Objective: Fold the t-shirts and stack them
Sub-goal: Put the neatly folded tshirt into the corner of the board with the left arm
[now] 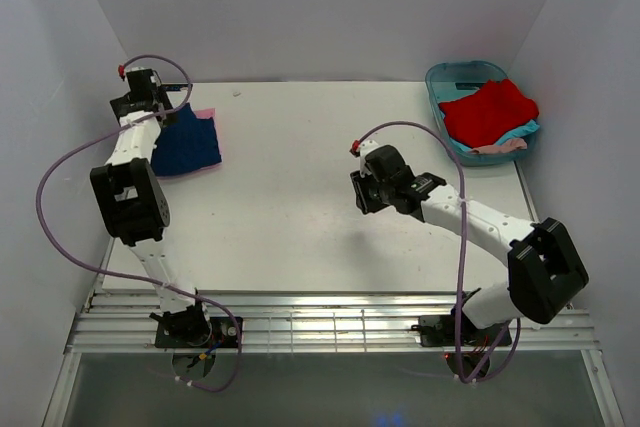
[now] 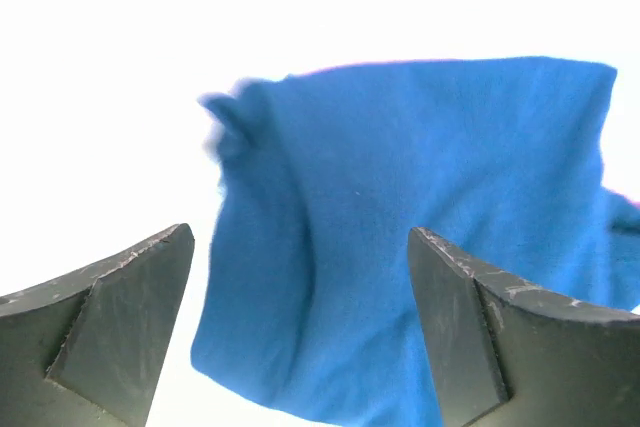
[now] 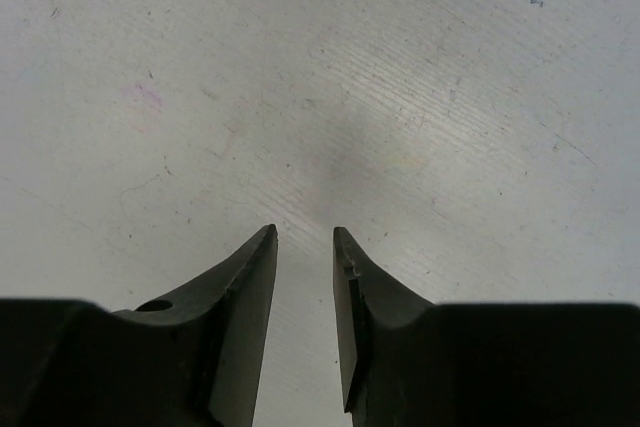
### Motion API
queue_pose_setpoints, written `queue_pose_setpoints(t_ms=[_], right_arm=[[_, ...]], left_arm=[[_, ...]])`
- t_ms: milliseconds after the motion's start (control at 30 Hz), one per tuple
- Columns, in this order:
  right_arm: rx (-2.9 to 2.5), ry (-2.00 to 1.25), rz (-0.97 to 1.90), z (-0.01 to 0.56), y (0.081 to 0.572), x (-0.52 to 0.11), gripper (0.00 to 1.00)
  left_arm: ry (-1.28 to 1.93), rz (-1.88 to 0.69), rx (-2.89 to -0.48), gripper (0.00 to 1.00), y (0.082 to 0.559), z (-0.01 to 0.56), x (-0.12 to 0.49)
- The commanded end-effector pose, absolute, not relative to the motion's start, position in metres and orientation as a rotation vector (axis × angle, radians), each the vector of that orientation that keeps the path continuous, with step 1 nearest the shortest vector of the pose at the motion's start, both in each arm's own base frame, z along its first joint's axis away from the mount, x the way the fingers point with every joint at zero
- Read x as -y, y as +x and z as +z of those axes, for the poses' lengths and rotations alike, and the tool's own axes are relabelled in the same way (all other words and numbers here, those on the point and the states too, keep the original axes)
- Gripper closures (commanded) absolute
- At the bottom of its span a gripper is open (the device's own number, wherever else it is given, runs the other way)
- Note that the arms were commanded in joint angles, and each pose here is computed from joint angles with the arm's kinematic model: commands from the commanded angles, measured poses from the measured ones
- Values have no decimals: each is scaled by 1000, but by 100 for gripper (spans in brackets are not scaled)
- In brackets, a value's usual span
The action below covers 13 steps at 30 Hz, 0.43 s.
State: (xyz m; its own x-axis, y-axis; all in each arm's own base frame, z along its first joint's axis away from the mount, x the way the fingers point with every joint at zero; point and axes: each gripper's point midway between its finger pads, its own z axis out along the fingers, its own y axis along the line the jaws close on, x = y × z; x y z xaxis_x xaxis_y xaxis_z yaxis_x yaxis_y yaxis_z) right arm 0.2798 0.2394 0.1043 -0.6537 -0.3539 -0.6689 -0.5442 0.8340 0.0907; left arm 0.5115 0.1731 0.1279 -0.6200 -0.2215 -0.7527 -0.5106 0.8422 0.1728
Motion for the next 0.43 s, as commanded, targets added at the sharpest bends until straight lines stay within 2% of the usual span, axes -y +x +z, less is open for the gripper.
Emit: queue_pose_setpoints(t_ms=[0,100,133,200,233,333,367,400], right_arm=[[-2292,-587,377,128,283,-238,65],[-2274,-534,319,146,293,-232,70],[-2270,-517,290,150,296,-229,72],[-2237,-494,274,168,304,-229,73],[-2226,-474,248,175,309,-226,73],[-2190,-422,192,199,315,-216,81],[-2173,-407,189,206,316,-214,80],[-2178,-401,171,213,313,-208,73]], left_arm=[[-634,535,-1871,2,496,285,-182],[-596,485,-1805,2,477,319,-147],[-534,451,-1805,2,478,322,-118],[-464,453,-1808,2,467,315,-86],[-375,423,-1828,2,467,309,-48],[-260,329,-1916,2,457,274,11],[-230,276,-1960,2,452,262,27],[-170,151,-2014,2,449,247,52]])
